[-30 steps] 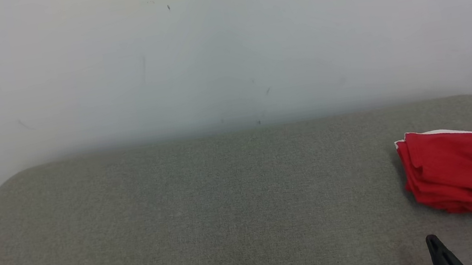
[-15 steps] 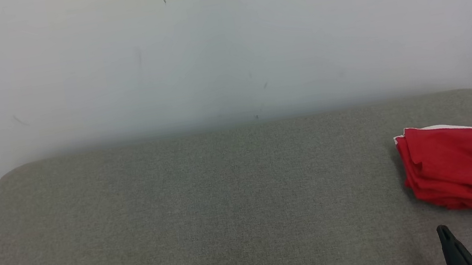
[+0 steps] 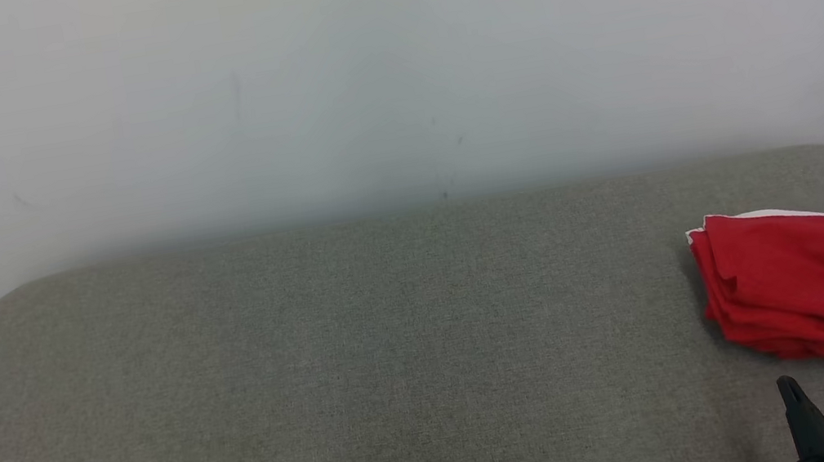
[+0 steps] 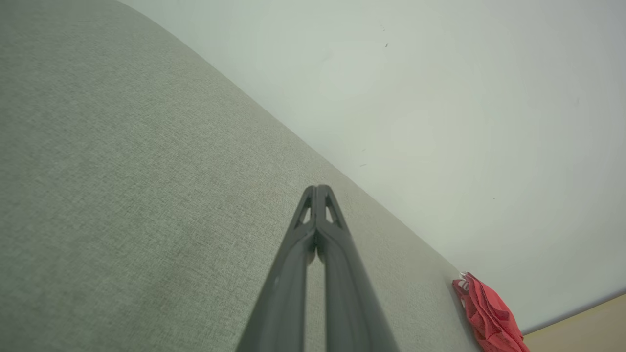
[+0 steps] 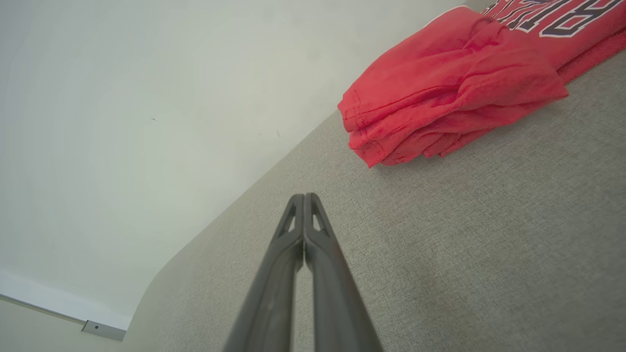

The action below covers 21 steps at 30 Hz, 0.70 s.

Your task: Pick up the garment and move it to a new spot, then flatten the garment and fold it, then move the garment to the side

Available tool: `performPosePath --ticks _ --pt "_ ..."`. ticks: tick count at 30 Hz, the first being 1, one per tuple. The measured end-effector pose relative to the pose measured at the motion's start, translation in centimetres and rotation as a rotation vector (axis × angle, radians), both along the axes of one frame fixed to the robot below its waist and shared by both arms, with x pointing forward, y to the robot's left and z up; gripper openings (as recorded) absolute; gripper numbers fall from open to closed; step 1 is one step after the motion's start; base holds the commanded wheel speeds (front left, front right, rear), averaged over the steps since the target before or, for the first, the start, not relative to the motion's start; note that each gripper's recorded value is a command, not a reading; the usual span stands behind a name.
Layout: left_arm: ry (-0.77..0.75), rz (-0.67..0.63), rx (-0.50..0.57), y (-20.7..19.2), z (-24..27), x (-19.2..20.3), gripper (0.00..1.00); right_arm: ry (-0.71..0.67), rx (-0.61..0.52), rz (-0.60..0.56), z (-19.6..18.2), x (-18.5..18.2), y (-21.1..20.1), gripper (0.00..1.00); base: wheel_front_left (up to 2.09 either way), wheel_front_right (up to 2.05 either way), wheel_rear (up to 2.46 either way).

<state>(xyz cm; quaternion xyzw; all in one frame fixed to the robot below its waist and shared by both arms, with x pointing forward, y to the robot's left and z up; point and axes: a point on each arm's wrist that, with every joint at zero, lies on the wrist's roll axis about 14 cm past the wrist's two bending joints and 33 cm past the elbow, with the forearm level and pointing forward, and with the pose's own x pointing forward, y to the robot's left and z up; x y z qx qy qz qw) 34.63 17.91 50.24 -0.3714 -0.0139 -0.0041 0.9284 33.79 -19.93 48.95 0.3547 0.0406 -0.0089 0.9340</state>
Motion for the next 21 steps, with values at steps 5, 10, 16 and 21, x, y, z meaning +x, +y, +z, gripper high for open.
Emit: performPosePath --ticks 5,10,16,21 --pt "0.006 -0.003 -0.062 -0.1 0.0 0.3 0.0 0.0 0.066 -0.014 0.0 0.2 -0.4 0.0 0.0 0.0 0.0" --pt "0.011 -0.007 -0.122 -0.2 0.1 0.7 0.0 -0.007 0.129 -0.027 0.2 0.4 -0.7 0.0 0.0 0.0 0.0" --pt "0.014 -0.013 -0.188 -0.4 0.2 1.2 0.0 -0.007 0.201 -0.039 0.3 0.6 -1.1 0.0 0.0 0.0 0.0" --pt "0.022 -0.018 -0.244 -0.5 0.2 1.5 0.0 -0.014 0.258 -0.049 0.5 0.8 -1.4 0.0 0.0 0.0 0.0"
